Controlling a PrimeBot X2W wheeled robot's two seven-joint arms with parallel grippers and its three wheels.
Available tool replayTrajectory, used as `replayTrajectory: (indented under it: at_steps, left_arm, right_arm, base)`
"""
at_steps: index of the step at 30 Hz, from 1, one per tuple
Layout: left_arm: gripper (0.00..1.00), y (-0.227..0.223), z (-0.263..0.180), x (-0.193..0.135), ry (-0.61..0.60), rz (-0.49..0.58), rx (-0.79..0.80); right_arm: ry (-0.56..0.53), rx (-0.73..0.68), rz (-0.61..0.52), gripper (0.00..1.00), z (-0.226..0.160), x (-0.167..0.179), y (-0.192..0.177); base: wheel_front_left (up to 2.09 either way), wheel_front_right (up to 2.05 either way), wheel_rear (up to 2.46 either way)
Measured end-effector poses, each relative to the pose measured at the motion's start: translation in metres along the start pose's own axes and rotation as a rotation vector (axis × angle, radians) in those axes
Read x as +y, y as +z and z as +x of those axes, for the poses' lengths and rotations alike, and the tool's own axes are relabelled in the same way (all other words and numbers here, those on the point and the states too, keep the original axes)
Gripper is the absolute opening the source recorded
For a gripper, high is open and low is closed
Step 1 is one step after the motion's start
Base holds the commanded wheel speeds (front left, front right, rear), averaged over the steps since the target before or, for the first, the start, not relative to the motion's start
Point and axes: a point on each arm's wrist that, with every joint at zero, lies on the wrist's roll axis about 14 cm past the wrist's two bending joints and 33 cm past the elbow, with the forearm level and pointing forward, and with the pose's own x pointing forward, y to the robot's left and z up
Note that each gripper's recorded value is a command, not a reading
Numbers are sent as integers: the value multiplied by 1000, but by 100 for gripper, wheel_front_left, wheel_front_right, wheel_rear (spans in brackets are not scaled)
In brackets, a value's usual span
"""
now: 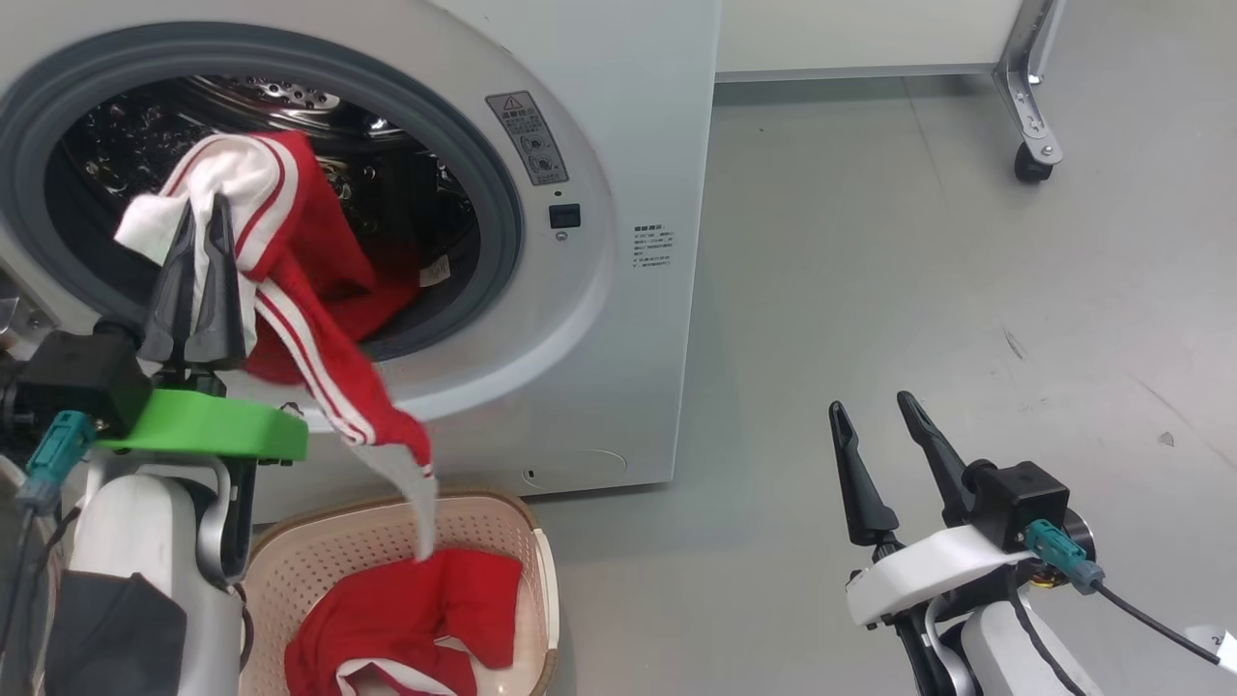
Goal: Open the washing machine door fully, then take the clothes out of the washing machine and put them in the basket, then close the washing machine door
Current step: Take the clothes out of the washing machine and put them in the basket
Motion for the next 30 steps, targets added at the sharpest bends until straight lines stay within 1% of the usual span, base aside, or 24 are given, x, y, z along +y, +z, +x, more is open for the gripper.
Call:
replayTrajectory:
  at_steps: [6, 10, 13, 18, 19, 20, 22, 24, 25, 29, 30]
  left_arm:
    - [0, 26, 0, -1, 0, 0, -85]
    - [0, 23, -6, -2, -1, 1, -81]
    - [0, 9, -14, -1, 1, 0, -40]
    - [0, -29, -34, 0, 10, -8, 80]
    - [0, -29, -34, 0, 10, -8, 80]
    - [0, -42, -39, 1, 13, -10, 125]
    - [0, -48, -41, 1, 13, -12, 143]
    - [0, -67, -47, -1, 8, -16, 216]
    - [0, -67, -47, -1, 8, -16, 216]
    - [0, -94, -57, -2, 5, -23, 316]
    - [0, -108, -62, -3, 2, -23, 370]
  right_arm:
    - [5, 7, 2, 100, 2, 1, -3]
    - [7, 12, 3, 100, 3, 2, -4]
    - [12, 17, 5, 100, 4, 2, -6]
    - [15, 26, 8, 100, 5, 3, -9]
    - [15, 26, 8, 100, 5, 3, -9]
    - [13, 30, 9, 100, 6, 3, -11]
    - [13, 32, 10, 100, 6, 2, -11]
    - [10, 42, 12, 100, 7, 1, -15]
    - [10, 42, 12, 100, 7, 1, -15]
    - [5, 58, 14, 100, 8, -1, -20]
    - [1, 67, 16, 100, 9, -2, -23]
  base:
    - [0, 0, 0]
    - [0, 0, 0]
    - [0, 0, 0]
    - [0, 0, 0]
    - [0, 0, 0]
    - [0, 0, 0]
    - [0, 0, 0]
    - [0, 0, 0]
    - [0, 0, 0]
    - [0, 0, 0]
    - [0, 0, 0]
